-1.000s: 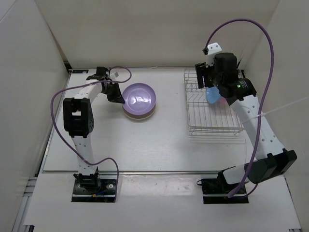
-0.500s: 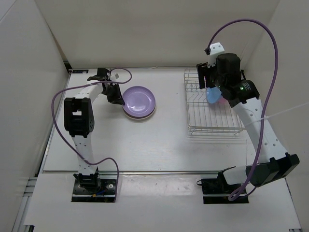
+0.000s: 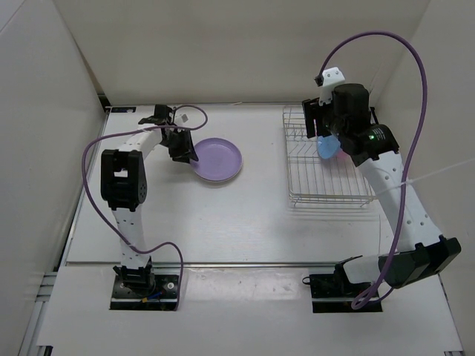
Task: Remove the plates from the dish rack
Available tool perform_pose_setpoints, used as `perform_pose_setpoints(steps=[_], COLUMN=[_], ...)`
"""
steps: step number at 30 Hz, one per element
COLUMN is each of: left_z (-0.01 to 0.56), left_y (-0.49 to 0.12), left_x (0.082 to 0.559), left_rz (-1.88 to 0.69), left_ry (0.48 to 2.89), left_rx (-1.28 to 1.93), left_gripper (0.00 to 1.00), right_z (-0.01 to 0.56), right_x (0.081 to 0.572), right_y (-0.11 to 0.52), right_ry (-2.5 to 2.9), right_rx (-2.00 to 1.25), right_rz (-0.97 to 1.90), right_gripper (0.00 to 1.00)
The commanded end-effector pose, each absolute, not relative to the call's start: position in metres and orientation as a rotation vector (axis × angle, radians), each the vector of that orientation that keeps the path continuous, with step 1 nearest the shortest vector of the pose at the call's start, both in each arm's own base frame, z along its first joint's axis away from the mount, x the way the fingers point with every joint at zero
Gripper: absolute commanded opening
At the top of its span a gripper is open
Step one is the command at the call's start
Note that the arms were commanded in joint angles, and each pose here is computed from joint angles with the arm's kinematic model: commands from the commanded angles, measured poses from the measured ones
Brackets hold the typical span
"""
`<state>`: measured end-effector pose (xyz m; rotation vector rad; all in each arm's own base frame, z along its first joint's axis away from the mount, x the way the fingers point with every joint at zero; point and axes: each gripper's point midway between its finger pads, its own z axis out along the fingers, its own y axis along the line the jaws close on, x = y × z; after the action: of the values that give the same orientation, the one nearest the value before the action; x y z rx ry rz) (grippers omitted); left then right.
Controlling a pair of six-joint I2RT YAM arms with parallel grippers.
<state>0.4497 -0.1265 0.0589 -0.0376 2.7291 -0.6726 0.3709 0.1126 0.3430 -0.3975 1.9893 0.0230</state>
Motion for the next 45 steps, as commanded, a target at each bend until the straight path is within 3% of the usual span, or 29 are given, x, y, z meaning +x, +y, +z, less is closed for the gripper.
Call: perform_pose_setpoints(steps=[1,5,6,8,14,18,23,30,36,45], left_z=[0.055,0.060,0.060,0.063,0.078,0.098,0.157,0.239,0.236,0.223], left_y=[-0.129,-0.134,-0.134,-0.132,-0.128,-0.122,-0.099,-0.057,-0.038,-0.041], left_x=[0.446,0.445,0.445,0.443,0.439,0.431,0.424,0.402,0.373,0.371], left_rz=[-0.679,-0.727,-0.727,-0.712,-0.673,-0.630,-0.448,-0.260,-0.201,-0.238], left_ry=[2.729,2.714,2.714,2.715,2.699,2.675,2.556,2.389,2.373,2.387], left_rx=[-0.009,0.004,0.004,0.016,0.061,0.111,0.156,0.108,0.088,0.092], left_gripper=[0.48,0.50,0.59,1.00,1.00,1.00,1.00,1.00,1.00,1.00], right_z=[0.360,0.360,0.360,0.363,0.357,0.305,0.266,0.260,0.271,0.266], right_x=[0.368,0.368,0.368,0.366,0.371,0.404,0.460,0.511,0.522,0.534], right_y=[0.113,0.113,0.113,0.114,0.111,0.090,0.042,0.033,0.029,0.011], right_ry=[1.930,1.930,1.930,1.920,1.927,2.001,2.052,2.053,2.026,2.022], right_rx=[-0.372,-0.372,-0.372,-0.375,-0.389,-0.475,-0.448,-0.415,-0.395,-0.432], right_rz=[0.047,0.047,0.047,0.057,0.020,-0.244,-0.642,-0.731,-0.788,-0.910], right_gripper=[0.73,0.73,0.73,0.73,0.73,0.72,0.70,0.70,0.70,0.70])
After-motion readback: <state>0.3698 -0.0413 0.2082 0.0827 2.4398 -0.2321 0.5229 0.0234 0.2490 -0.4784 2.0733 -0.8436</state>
